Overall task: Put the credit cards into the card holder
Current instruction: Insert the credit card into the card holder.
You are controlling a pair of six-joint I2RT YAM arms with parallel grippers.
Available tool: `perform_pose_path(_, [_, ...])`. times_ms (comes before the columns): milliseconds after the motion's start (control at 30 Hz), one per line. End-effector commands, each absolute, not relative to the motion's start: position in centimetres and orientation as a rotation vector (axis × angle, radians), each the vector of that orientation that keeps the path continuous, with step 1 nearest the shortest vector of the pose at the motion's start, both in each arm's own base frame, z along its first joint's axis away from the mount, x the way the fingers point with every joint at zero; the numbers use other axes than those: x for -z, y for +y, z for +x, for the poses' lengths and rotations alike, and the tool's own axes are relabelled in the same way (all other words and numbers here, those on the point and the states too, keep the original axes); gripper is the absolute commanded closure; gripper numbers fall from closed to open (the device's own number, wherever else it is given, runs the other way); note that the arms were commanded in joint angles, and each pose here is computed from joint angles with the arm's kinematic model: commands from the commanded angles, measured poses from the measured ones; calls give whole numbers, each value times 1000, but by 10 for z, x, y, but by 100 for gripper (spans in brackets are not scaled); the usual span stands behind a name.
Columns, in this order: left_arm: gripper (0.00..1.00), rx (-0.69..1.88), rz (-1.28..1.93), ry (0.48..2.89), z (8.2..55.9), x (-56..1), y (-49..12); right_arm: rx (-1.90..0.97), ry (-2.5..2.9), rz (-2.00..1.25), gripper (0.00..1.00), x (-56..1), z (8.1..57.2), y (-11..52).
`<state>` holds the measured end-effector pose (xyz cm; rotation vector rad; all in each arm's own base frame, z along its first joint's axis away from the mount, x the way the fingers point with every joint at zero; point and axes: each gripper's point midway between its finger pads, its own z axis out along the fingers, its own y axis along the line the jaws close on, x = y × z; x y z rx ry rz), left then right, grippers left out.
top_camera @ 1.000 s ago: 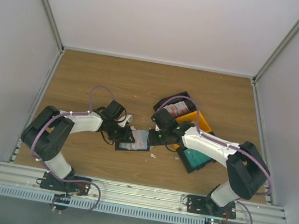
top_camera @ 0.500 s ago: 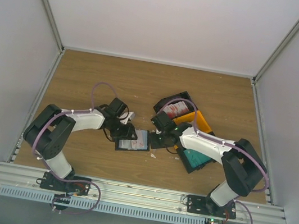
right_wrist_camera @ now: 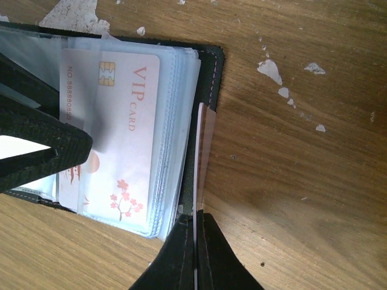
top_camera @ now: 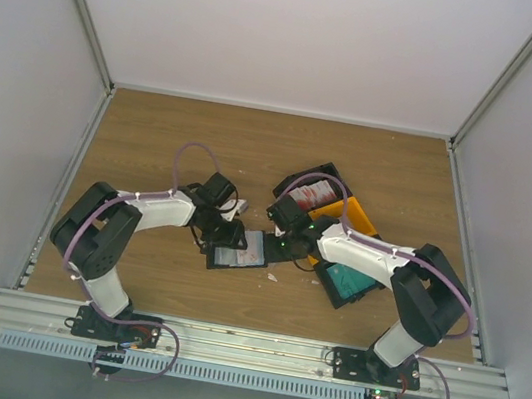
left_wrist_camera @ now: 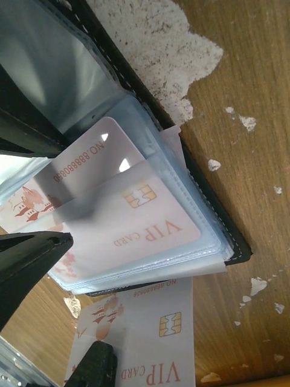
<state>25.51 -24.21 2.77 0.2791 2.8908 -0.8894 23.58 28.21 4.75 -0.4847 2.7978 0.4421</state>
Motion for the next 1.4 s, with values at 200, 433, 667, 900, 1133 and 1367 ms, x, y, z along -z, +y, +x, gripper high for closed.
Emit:
perform_pose_path(200, [64,868,505,2802,258,-28,-274,-502,2776,-535,99,-49,235,293])
perform_pose_path(433, [62,753,438,2812,264,-32,-264,-412,2777,-475,99,-51,240,281])
perform_pose_path(667, [52,779,351,2768,258,-62,-257,-335,2728,-392,99,-69,249,266])
perform_pose_path(900, [68,787,270,2811,252,-49,-253,-374,2716,-398,99,-74,249,271])
perform_pose_path(1133, [60,745,263,2852,251,-33,-249,-394,2714,-396,100,-74,247,272])
perform_pose_path(1367, [62,730,251,2824,254,-42,-247,-410,2703,-390,100,-79,246,272])
